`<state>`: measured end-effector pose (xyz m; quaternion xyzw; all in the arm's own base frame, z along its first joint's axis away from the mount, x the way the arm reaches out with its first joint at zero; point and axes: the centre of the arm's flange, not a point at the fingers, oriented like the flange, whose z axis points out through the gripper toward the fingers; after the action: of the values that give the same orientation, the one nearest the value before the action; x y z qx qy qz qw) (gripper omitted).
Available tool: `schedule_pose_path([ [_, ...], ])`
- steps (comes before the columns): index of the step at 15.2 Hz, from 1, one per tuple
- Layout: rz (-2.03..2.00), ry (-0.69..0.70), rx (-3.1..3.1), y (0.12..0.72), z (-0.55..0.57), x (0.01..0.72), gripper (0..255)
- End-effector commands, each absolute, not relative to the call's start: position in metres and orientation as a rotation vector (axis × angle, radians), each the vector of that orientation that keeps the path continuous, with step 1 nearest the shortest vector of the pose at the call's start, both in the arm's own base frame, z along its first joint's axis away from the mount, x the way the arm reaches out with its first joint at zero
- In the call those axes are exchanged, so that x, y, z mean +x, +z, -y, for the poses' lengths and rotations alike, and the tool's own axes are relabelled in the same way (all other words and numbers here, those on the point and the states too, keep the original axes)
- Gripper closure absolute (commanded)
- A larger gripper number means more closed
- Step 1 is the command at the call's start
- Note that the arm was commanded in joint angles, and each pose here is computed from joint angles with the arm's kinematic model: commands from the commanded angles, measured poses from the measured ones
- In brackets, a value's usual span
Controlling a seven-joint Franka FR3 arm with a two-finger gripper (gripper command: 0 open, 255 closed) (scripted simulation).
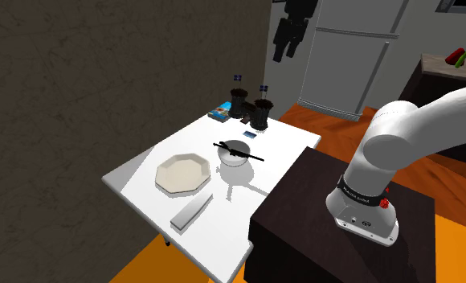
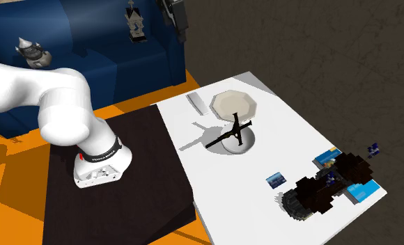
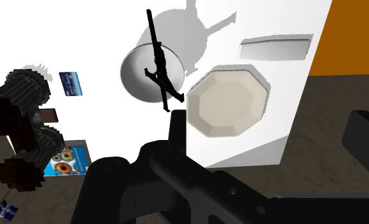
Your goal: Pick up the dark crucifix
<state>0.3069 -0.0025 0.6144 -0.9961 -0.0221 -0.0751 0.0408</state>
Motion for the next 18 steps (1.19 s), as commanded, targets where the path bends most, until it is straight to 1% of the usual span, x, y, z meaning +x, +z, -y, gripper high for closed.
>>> schedule_pose_path([
  [1, 0.068, -0.23, -3.051, 0.614, 0.003, 0.307, 0],
  [18, 0.127, -0.103, -3.172, 0.416, -0.007, 0.421, 0],
])
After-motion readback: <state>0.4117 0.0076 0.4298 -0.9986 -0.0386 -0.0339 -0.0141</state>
